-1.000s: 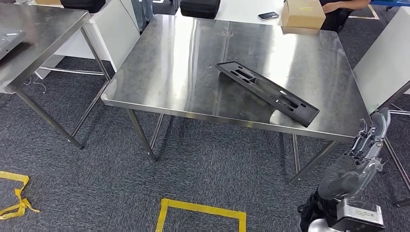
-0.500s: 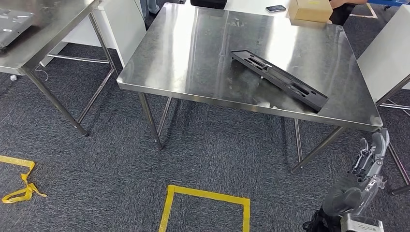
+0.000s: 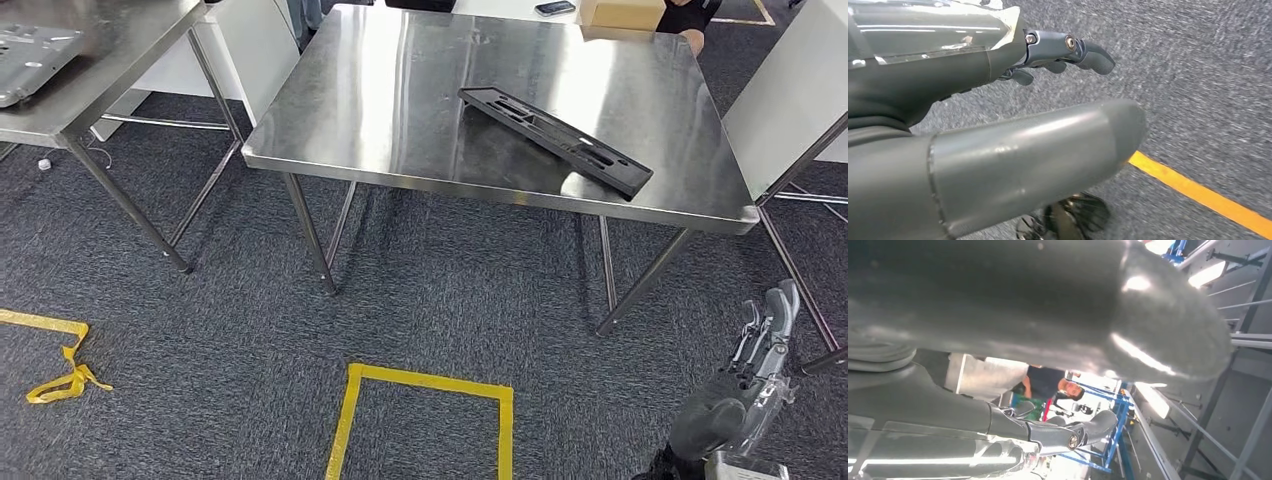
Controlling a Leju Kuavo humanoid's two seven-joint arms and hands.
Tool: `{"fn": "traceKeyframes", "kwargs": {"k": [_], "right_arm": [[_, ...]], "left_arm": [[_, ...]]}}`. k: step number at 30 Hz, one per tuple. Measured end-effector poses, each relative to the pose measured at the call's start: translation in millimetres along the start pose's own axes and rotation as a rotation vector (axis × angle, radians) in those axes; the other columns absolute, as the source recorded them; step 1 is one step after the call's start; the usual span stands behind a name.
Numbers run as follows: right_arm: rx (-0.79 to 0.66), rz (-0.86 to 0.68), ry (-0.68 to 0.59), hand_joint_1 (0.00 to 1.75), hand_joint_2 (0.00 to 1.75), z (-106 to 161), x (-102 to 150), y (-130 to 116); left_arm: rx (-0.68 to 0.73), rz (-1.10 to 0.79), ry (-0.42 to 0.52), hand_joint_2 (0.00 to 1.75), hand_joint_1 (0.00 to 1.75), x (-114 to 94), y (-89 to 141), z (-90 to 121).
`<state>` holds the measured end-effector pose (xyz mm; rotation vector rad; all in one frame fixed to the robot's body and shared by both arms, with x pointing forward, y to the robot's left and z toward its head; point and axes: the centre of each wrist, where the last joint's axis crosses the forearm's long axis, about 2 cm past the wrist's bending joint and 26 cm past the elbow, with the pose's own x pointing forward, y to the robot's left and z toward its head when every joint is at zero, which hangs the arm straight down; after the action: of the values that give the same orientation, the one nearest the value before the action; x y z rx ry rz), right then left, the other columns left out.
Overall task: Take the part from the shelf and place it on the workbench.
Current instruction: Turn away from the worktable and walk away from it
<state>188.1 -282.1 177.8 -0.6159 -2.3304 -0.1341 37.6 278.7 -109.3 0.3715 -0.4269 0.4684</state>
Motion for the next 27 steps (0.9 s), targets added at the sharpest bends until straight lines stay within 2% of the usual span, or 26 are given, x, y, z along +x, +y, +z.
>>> {"fn": "traceKeyframes", "kwargs": {"k": [17, 27], "right_arm": [[0.012, 0.046, 0.057, 0.0, 0.0, 25.8, 4.0, -18.2], [0.011, 0.047, 0.052, 0.0, 0.0, 26.5, 7.1, -21.1]], "left_arm": [[-0.018, -0.018, -0.016, 0.0, 0.0, 0.9, 3.0, -2.0], [-0.017, -0.025, -0.013, 0.0, 0.0, -0.7, 5.2, -2.2]]}}
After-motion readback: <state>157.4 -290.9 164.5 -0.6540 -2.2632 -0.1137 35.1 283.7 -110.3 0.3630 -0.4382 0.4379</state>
